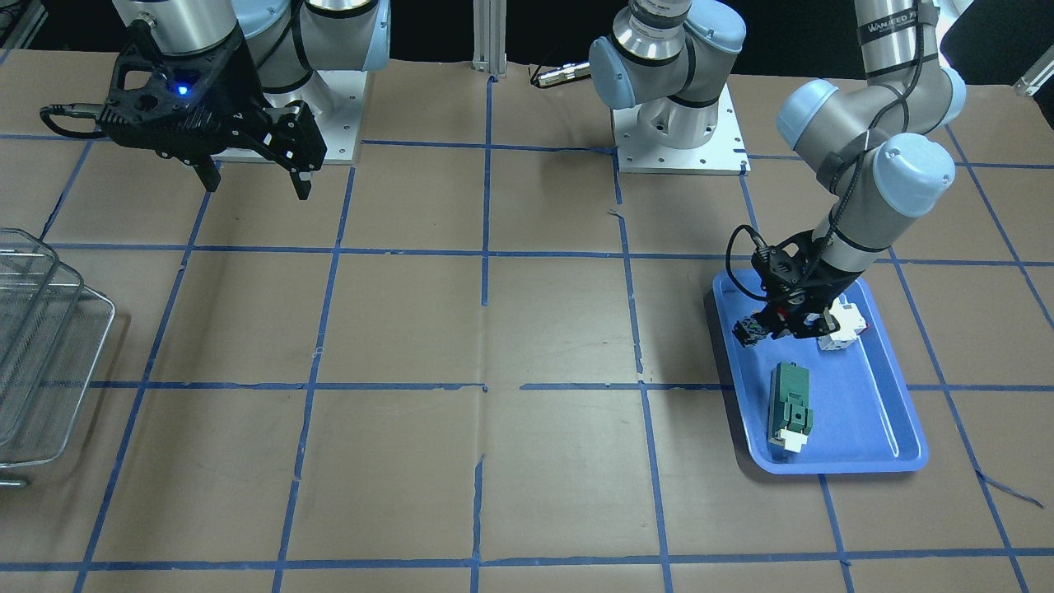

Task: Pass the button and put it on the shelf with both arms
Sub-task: 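Lift the push button with the left gripper and carry it toward the right gripper, then close the right gripper on the push button while the left gripper holds it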

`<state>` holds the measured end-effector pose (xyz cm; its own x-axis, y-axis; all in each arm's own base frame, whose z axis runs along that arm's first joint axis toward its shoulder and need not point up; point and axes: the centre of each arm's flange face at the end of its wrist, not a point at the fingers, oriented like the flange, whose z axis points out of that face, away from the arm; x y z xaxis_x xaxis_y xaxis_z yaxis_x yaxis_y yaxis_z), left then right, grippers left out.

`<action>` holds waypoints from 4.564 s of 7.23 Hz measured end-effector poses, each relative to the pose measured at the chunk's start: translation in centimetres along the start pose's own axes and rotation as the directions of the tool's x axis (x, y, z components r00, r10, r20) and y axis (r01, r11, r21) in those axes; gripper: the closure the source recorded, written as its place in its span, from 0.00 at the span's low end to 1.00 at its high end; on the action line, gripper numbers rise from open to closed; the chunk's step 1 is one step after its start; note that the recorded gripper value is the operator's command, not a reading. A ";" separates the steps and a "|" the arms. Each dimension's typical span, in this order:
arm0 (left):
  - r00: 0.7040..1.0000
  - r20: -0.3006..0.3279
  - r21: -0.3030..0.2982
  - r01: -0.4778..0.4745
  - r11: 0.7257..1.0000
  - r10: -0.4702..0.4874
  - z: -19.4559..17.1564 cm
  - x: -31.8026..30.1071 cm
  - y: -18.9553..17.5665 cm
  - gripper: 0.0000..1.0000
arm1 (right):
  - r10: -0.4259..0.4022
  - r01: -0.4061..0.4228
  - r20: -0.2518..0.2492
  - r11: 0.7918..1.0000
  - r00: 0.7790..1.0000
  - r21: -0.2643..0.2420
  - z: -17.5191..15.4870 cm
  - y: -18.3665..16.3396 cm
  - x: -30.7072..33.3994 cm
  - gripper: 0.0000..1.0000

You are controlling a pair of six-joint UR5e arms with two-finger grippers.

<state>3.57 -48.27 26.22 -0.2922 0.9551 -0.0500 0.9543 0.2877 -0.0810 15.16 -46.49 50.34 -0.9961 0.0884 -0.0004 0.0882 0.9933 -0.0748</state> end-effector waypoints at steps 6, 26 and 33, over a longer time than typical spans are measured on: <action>0.987 -0.027 0.220 -0.148 0.964 0.158 -14.0 9.4 -27.7 1.00 | -0.012 0.012 0.002 1.000 1.000 0.015 -0.4 -1.2 2.3 0.00; 0.997 -0.078 0.493 0.014 0.870 0.028 -15.6 15.6 -38.7 1.00 | -0.078 0.210 0.871 0.977 0.486 -0.030 9.4 -0.3 4.4 0.26; 0.997 -0.075 0.496 0.016 0.868 0.025 -16.0 15.8 -38.7 0.01 | -0.064 0.200 0.868 0.979 0.492 -0.041 8.1 -0.5 4.7 0.72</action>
<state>-36.95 -43.16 44.48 -0.2630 0.9645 0.0230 0.7926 0.2296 -0.5648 10.41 -47.17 42.31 -0.5010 -0.0853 -0.8612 -0.1126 0.9931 -0.0328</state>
